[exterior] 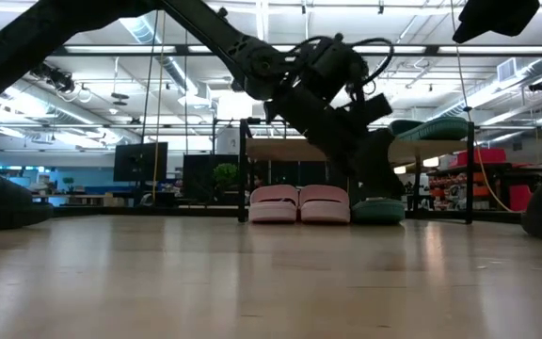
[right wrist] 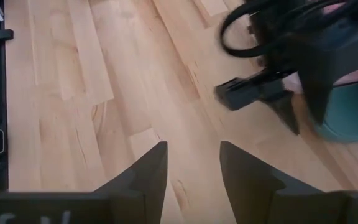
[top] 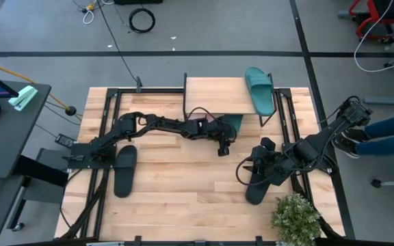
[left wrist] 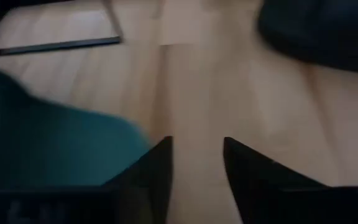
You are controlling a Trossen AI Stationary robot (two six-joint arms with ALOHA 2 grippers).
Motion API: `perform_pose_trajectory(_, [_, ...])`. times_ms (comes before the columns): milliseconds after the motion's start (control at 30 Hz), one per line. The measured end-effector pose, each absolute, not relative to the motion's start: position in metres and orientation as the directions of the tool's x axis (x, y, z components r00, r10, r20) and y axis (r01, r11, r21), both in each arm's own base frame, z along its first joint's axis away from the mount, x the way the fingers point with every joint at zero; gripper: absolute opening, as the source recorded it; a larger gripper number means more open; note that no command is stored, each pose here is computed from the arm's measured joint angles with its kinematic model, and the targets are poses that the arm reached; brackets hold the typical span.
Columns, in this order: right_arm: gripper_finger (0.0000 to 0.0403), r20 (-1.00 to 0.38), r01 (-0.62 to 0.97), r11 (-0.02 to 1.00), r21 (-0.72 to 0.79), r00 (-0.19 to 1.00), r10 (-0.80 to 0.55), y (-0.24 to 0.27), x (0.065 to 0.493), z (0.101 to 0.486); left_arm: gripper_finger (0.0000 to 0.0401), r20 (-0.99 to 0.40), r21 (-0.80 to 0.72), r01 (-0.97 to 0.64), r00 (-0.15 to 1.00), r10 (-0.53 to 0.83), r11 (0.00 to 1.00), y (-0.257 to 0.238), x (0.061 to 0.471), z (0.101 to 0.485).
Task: Pick and place slides into the shelf
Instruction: Remove the left dark green slide from under the shelf
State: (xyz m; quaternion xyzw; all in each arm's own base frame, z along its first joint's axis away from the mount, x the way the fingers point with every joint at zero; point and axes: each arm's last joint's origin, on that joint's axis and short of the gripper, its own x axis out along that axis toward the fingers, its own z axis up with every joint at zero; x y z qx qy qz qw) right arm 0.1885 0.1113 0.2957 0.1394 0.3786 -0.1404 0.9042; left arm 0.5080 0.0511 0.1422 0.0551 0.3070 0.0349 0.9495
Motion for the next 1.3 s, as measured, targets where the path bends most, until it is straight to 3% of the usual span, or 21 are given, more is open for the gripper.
perform_pose_trajectory(100, [0.0153,-0.724,0.366,0.918,0.154,0.674,-0.148,0.111,0.188,0.296,0.0089,-0.59,0.16,-0.017,0.8,0.11,0.987,0.024,0.509,0.141])
perform_pose_trajectory(200, [0.0153,-0.724,0.368,0.915,0.167,0.676,-0.14,0.114,0.187,0.296,0.0023,-0.567,0.35,-0.069,0.778,0.27,0.934,-0.005,0.509,0.142])
perform_pose_trajectory(300, [0.0153,-0.724,0.344,0.925,0.158,0.678,-0.128,0.117,0.185,0.296,0.0011,-0.472,0.592,-0.149,0.732,0.49,0.792,-0.029,0.507,0.146])
perform_pose_trajectory(367, [0.0153,-0.718,0.337,0.93,0.148,0.683,-0.134,0.118,0.184,0.296,0.0009,-0.434,0.654,-0.15,0.729,0.53,0.742,-0.032,0.507,0.149])
perform_pose_trajectory(500, [0.0153,-0.693,0.356,0.925,0.129,0.7,-0.173,0.119,0.183,0.297,0.0005,-0.42,0.586,-0.242,0.725,0.546,0.773,-0.014,0.51,0.151])
perform_pose_trajectory(933, [0.0153,-0.689,0.359,0.925,0.124,0.702,-0.18,0.119,0.183,0.297,0.0002,-0.478,0.404,-0.303,0.735,0.482,0.863,0.049,0.512,0.133])
perform_pose_trajectory(1300, [0.0153,-0.688,0.354,0.928,0.117,0.702,-0.181,0.119,0.183,0.297,0.0001,-0.484,0.301,-0.347,0.747,0.456,0.888,0.053,0.514,0.126])
